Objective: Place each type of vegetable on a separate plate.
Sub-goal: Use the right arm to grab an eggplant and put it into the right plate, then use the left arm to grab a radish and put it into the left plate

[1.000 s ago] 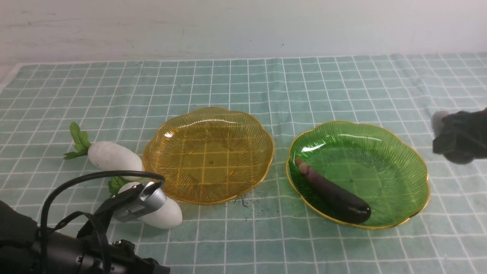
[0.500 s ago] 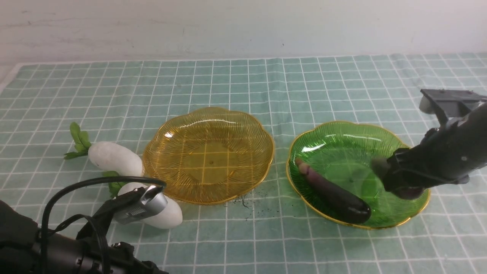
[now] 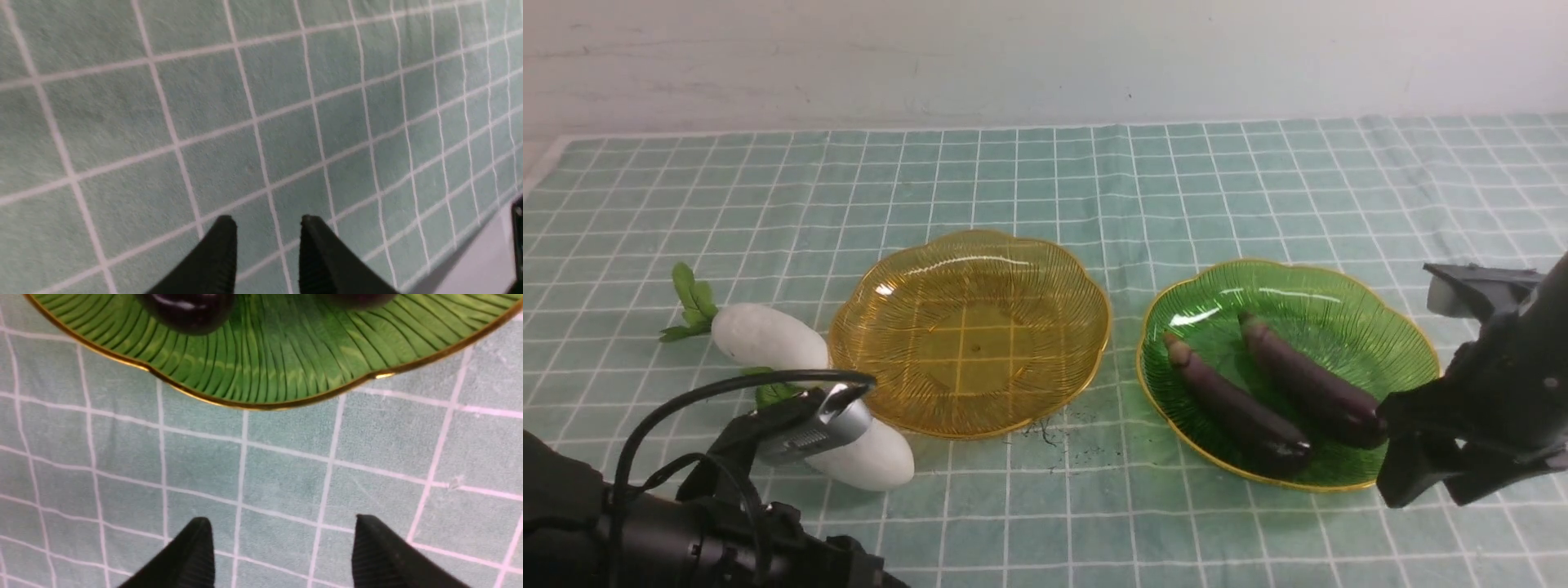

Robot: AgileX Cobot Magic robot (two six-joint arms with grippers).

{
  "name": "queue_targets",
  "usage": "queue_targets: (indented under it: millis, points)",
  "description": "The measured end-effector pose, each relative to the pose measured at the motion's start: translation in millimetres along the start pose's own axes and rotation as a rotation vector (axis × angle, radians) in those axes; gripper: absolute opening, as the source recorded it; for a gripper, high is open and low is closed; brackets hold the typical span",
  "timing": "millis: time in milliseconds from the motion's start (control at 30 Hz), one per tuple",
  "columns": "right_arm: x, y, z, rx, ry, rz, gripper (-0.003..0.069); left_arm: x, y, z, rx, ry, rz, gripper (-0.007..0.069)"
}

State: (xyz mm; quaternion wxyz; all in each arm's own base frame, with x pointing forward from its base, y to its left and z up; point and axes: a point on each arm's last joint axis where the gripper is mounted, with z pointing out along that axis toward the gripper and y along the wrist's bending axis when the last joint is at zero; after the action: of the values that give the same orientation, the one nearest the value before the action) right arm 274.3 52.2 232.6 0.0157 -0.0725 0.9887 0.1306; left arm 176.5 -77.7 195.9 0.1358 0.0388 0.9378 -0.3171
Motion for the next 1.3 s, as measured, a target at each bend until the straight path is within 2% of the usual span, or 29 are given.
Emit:
queue_targets:
  millis: [167,300,400,600,833,1167,1300]
  points:
    - [13,16,-29,-0.021,-0.105,-0.061,0.0171,-16,11,-2,-0.122,-0.18,-0.061,0.0388]
    - [31,32,-56,-0.029,-0.199,-0.142,0.005,-28,17,-5,-0.183,-0.289,-0.082,0.0447]
    - [47,39,-77,-0.03,-0.278,-0.176,0.0001,-42,18,-9,-0.207,-0.351,-0.089,0.0458]
    - [68,43,-99,-0.003,-0.364,-0.211,-0.0013,-68,27,-19,-0.209,-0.41,-0.192,0.0458]
    - [77,43,-108,0.018,-0.396,-0.227,-0.0014,-83,66,-13,-0.214,-0.383,-0.447,0.0458]
    - [80,33,-75,0.032,-0.359,-0.196,-0.0014,-91,91,13,-0.152,-0.41,-0.767,0.0458]
    - [83,28,-61,0.038,-0.334,-0.185,-0.0014,-94,93,14,-0.15,-0.427,-0.759,0.0458]
